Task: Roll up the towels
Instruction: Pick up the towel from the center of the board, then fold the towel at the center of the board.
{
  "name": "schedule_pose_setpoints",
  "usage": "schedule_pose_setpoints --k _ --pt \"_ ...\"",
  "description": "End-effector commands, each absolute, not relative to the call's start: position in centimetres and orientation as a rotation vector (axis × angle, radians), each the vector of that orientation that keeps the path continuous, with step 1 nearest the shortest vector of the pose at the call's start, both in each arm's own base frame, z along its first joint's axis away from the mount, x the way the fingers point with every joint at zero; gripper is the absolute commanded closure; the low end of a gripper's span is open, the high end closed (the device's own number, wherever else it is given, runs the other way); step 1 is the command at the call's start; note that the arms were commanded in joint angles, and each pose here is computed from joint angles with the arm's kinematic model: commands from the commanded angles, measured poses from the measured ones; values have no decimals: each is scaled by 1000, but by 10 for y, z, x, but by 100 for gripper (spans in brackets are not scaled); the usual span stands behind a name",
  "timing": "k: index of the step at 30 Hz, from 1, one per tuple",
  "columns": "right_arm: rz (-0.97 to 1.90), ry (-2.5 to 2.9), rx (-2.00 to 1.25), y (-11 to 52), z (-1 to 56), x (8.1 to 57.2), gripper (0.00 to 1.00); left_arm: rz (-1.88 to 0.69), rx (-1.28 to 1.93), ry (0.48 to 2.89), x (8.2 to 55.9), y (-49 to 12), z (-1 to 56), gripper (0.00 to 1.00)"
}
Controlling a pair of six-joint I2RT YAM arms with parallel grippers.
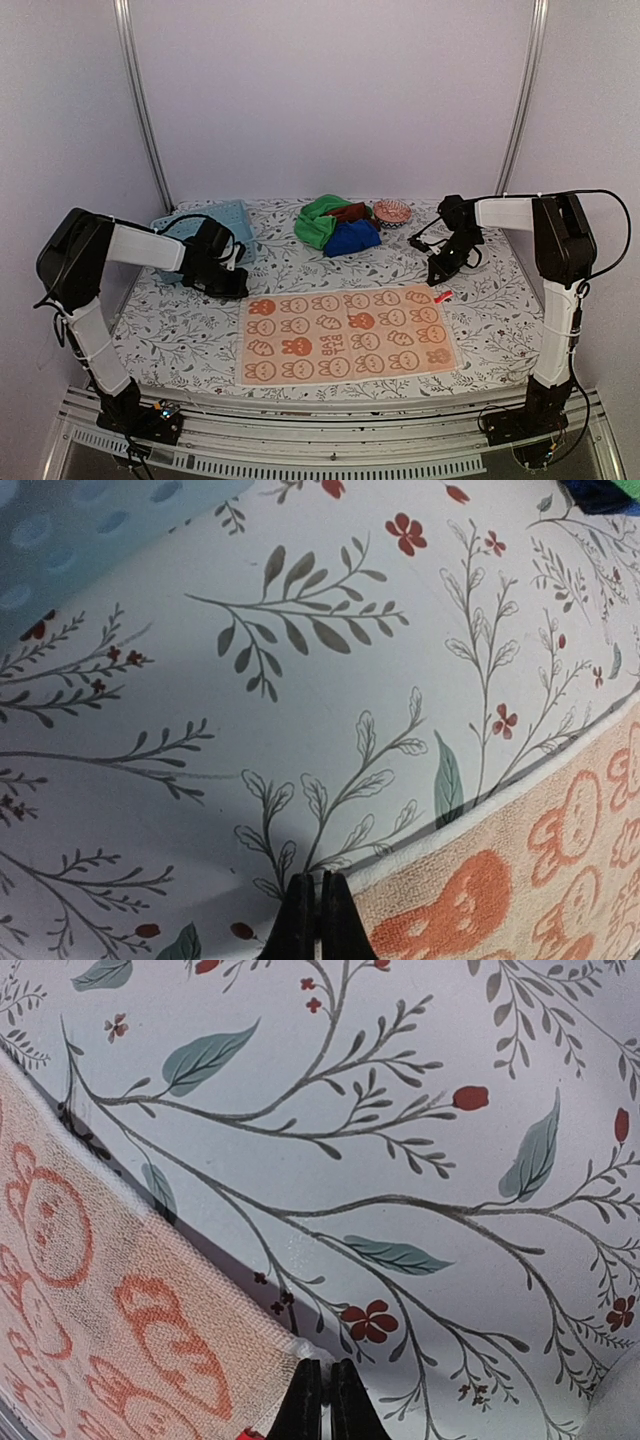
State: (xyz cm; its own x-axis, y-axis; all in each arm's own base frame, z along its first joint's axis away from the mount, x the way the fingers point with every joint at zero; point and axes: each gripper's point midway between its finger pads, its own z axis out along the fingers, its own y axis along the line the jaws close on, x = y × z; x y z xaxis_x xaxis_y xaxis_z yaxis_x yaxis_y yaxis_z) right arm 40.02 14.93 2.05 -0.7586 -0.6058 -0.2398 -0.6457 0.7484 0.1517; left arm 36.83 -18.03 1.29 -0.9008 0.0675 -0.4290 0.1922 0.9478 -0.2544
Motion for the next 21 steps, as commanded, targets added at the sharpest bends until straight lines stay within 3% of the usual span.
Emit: schedule_pose_setpoints --k 1,9,21 --pt "266 2665 -993 146 53 424 98 -345 202 2577 385 -173 40 100" --pt "295 2532 -929 144 94 445 98 -376 201 2410 390 -172 99 100" --pt "371 2392 -974 148 112 398 98 -560 279 2424 348 -184 115 100"
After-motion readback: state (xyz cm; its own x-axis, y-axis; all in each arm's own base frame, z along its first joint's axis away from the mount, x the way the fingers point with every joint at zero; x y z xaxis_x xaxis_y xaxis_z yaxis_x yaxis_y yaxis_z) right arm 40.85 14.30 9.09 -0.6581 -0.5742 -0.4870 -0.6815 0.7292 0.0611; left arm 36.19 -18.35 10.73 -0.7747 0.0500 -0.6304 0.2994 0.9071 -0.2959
